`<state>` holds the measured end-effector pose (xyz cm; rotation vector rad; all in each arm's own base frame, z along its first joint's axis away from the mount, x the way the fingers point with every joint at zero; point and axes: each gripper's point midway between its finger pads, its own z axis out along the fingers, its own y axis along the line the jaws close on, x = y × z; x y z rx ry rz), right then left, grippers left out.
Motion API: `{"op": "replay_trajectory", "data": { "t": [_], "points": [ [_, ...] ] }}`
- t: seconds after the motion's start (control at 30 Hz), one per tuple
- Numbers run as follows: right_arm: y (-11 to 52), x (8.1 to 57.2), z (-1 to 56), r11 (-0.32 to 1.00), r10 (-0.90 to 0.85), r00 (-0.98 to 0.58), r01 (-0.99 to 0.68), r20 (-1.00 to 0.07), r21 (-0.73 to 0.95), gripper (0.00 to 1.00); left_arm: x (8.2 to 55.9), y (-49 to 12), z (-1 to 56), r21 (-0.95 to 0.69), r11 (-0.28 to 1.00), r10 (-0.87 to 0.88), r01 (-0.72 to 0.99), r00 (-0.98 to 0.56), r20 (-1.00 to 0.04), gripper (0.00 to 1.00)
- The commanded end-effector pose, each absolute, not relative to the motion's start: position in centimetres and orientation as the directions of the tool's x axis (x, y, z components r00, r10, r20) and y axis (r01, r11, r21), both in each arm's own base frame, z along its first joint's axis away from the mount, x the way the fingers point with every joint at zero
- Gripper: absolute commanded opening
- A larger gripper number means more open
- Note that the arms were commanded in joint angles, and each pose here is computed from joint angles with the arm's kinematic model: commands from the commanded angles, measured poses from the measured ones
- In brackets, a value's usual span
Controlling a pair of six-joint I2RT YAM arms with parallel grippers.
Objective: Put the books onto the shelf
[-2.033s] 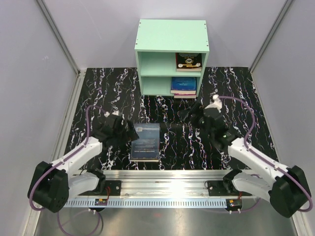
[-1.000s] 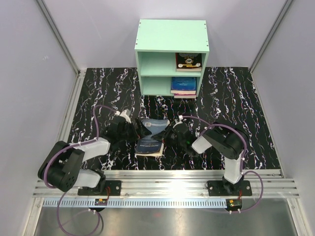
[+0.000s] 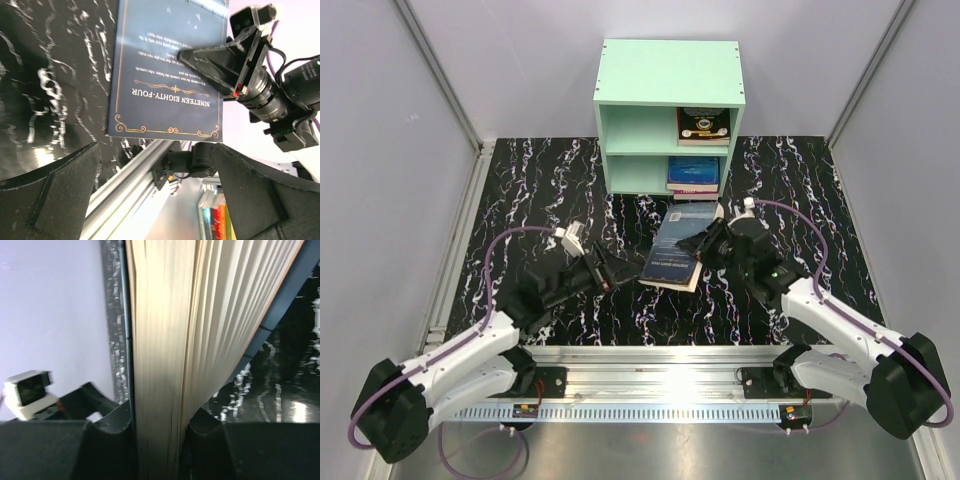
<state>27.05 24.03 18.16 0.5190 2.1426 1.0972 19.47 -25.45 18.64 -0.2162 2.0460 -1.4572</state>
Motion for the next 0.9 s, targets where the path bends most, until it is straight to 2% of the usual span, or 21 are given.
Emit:
{"op": "replay_trajectory", "data": {
  "t": [0.0, 0.17, 0.33, 0.5, 0.73, 0.87],
  "points": [
    [26.2, 27.6, 25.4, 0.353, 0.643, -0.691, -0.115, -0.331, 0.928, 0.0, 20.1, -27.4, 21.0, -0.917, 0.327, -0.488, 0.228, -0.791, -0.37, 0.99],
    [26.5, 26.9, 27.8, 0.243, 0.649, -0.711, -0.145, -0.271, 0.959, 0.0, 19.7, -29.3, 19.9, -0.91, 0.356, -0.481, 0.211, -0.794, -0.372, 0.99],
    [27.2, 25.6, 28.9, 0.138, 0.605, -0.773, -0.133, -0.19, 0.981, 0.0, 20.8, -28.7, 19.3, -0.905, 0.383, -0.541, 0.183, -0.75, -0.38, 0.99],
    [27.8, 24.2, 26.5, 0.066, 0.552, -0.829, -0.065, -0.091, 0.996, 0.0, 21.8, -27.4, 22.0, -0.914, 0.349, -0.631, 0.207, -0.669, -0.392, 0.98],
    [28.6, 23.5, 26.1, -0.014, 0.493, -0.869, -0.041, -0.028, 0.999, 0.0, 22.8, -27.5, 23.6, -0.902, 0.363, -0.646, 0.233, -0.635, -0.424, 0.89],
    [28.9, 23.4, 26.8, -0.07, 0.468, -0.883, -0.039, -0.002, 0.997, 0.0, 23.0, -27.8, 23.5, -0.906, 0.355, -0.65, 0.232, -0.635, -0.417, 0.79]
  ]
}}
